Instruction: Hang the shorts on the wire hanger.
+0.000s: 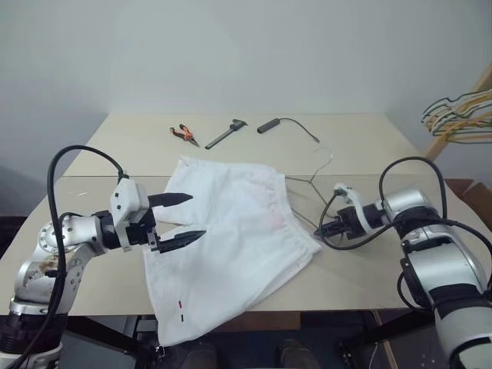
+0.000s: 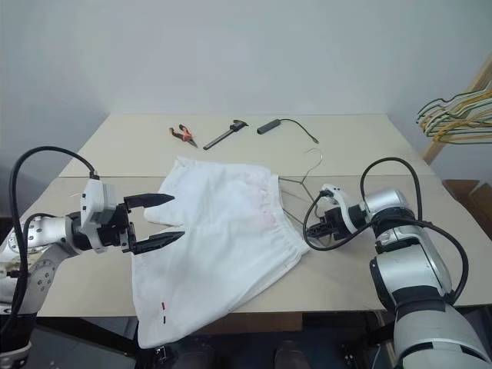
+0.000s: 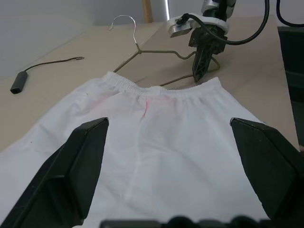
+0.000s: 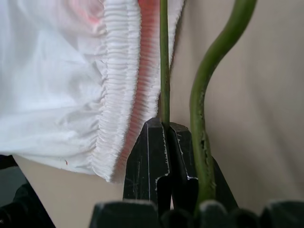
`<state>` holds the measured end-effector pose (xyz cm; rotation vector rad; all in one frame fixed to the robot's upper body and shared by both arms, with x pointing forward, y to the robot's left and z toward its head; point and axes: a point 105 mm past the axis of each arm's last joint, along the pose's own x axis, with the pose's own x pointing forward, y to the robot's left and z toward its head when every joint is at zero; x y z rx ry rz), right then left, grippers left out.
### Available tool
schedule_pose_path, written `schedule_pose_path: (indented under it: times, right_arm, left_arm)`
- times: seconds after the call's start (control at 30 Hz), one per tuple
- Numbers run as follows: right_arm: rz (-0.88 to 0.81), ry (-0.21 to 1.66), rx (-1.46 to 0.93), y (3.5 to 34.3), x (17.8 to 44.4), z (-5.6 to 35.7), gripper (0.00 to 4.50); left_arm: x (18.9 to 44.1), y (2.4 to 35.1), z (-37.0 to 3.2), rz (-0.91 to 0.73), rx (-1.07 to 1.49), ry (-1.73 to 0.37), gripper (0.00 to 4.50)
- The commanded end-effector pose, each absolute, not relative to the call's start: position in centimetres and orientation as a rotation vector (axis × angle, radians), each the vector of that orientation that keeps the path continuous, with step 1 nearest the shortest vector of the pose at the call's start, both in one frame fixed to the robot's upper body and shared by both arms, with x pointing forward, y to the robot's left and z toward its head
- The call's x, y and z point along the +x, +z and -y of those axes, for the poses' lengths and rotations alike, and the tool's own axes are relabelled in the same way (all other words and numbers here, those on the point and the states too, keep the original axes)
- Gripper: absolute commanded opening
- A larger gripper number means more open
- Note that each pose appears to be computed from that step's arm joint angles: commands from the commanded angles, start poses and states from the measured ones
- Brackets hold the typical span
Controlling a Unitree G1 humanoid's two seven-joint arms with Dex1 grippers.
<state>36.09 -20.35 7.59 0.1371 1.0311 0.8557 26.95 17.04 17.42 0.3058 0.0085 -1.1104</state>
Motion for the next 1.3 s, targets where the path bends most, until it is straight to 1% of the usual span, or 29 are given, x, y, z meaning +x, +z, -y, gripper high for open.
schedule_pose_path:
  times: [0.03, 0.27, 0.37, 0.43, 0.53, 0.63, 0.77, 0.93, 1.07, 1.17, 1.3]
  right_arm:
    - [-0.89, 0.861, 0.076, 10.4, 37.5, 21.1, 0.0]
    - [-0.656, 0.884, -0.242, 13.6, 38.5, 21.1, 0.0]
    - [-0.518, 0.886, -0.444, 15.8, 38.4, 20.2, 0.0]
    - [-0.469, 0.88, -0.541, 16.5, 38.0, 19.7, 0.0]
    - [-0.385, 0.863, -0.723, 18.1, 37.3, 18.4, 0.0]
    - [-0.308, 0.929, -0.805, 19.5, 35.3, 16.1, 0.0]
    - [-0.3, 0.956, -0.863, 19.9, 33.6, 14.6, 0.0]
    - [-0.321, 1.017, -0.876, 20.5, 32.0, 13.1, 0.0]
    - [-0.334, 1.056, -0.876, 20.6, 31.2, 12.4, 0.0]
    - [-0.332, 1.074, -0.873, 20.7, 30.8, 11.9, 0.0]
    - [-0.335, 1.086, -0.878, 20.7, 30.6, 11.6, 0.0]
  left_arm:
    - [27.0, 17.9, -16.9, 0.008, 0.324, -1.124, 4.46]
    - [27.5, 18.1, -17.0, 0.009, 0.338, -1.138, 4.46]
    - [28.1, 18.6, -17.2, 0.021, 0.368, -1.145, 4.46]
    - [28.6, 19.0, -17.4, 0.033, 0.389, -1.144, 4.46]
    - [29.7, 20.6, -18.1, 0.073, 0.449, -1.128, 4.46]
    - [30.8, 23.5, -18.5, 0.145, 0.527, -1.135, 4.46]
    - [31.8, 25.5, -18.0, 0.209, 0.597, -1.182, 4.46]
    - [33.6, 26.3, -16.9, 0.224, 0.676, -1.239, 4.46]
    - [34.7, 25.5, -16.0, 0.184, 0.785, -1.297, 4.46]
    - [35.5, 25.1, -15.4, 0.165, 0.804, -1.322, 4.46]
    - [36.1, 23.9, -15.2, 0.096, 0.872, -1.374, 4.46]
